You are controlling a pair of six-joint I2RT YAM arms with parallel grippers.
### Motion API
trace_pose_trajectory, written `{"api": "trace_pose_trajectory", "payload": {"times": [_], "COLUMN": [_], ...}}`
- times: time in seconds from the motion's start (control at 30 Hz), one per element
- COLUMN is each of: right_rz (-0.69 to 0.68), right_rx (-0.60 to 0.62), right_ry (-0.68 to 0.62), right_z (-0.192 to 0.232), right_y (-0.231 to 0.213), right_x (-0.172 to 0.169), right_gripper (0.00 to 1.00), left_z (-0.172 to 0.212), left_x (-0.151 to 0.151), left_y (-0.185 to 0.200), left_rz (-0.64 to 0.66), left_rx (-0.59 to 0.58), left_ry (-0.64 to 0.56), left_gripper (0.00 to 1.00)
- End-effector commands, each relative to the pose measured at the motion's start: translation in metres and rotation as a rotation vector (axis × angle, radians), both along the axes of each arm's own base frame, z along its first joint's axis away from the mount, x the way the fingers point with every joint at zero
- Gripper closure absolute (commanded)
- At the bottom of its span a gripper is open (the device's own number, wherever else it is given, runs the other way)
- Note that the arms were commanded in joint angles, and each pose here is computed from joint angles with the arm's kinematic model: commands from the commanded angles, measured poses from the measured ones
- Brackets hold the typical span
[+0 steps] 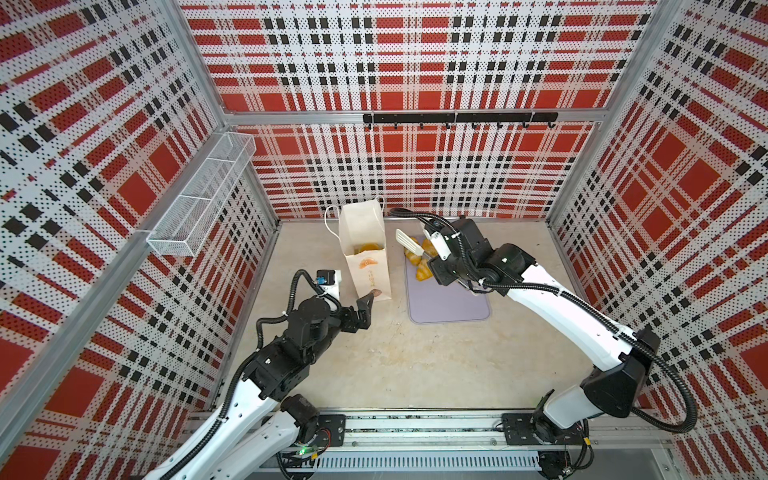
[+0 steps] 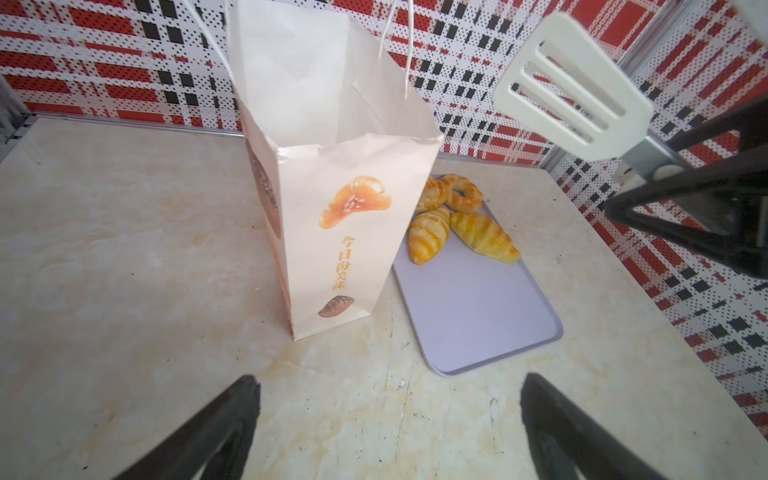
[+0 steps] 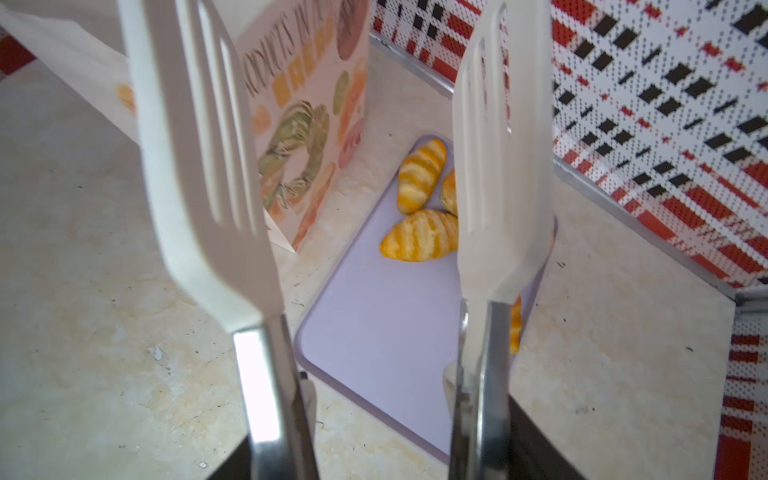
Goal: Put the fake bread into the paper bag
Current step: 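Move the right gripper with the tongs back over the pastry tray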
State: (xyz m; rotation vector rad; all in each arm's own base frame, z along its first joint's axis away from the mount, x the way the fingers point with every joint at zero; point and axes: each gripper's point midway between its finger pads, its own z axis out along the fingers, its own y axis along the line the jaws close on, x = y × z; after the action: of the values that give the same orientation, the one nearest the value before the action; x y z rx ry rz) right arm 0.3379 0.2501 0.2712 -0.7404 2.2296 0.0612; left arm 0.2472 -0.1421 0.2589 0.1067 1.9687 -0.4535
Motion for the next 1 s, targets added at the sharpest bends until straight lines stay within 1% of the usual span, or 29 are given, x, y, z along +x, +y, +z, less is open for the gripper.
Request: {"api": "trace_pose_trajectory", "payload": {"times": [0.0, 0.23, 0.5, 0.7, 0.83, 0.97], "right_rz": [-0.023, -0.111, -0.214, -0.275, -0.300, -0.313], "right_rx": [0.064, 0.064, 0.067, 0.057, 0.085, 0.060], "right_ry": [-0.034, 0.025, 0.124, 0.172, 0.221, 0.246], "right_z": [0.003, -0.031, -0.085, -0.116, -0.136, -0.153], "right_y": [-0.006, -0.046, -0.093, -0.117, -0.131, -0.139], "right_x": [0.001, -0.007, -0.003, 0.004, 0.014, 0.026], "right_gripper": [0.37, 0.38, 0.39, 0.39, 0.40, 0.40], "left_z": [-0.006, -0.016, -0.045, -0.060, -0.070, -0.078], "left_x": [0.004, 0.006, 0.004, 0.004, 0.005, 0.007], "left_y": [-0.010, -0.044, -0.090, -0.117, -0.130, -0.140], "left_rz": [0.021, -0.044, -0.128, -0.179, -0.204, -0.220], "left_rx": [0.008, 0.032, 0.025, 0.057, 0.071, 0.081], "left_ry": [-0.010, 0.003, 0.061, 0.093, 0.113, 0.133], "left_gripper": [0.01, 0.00, 0.01, 0.01, 0.01, 0.01]}}
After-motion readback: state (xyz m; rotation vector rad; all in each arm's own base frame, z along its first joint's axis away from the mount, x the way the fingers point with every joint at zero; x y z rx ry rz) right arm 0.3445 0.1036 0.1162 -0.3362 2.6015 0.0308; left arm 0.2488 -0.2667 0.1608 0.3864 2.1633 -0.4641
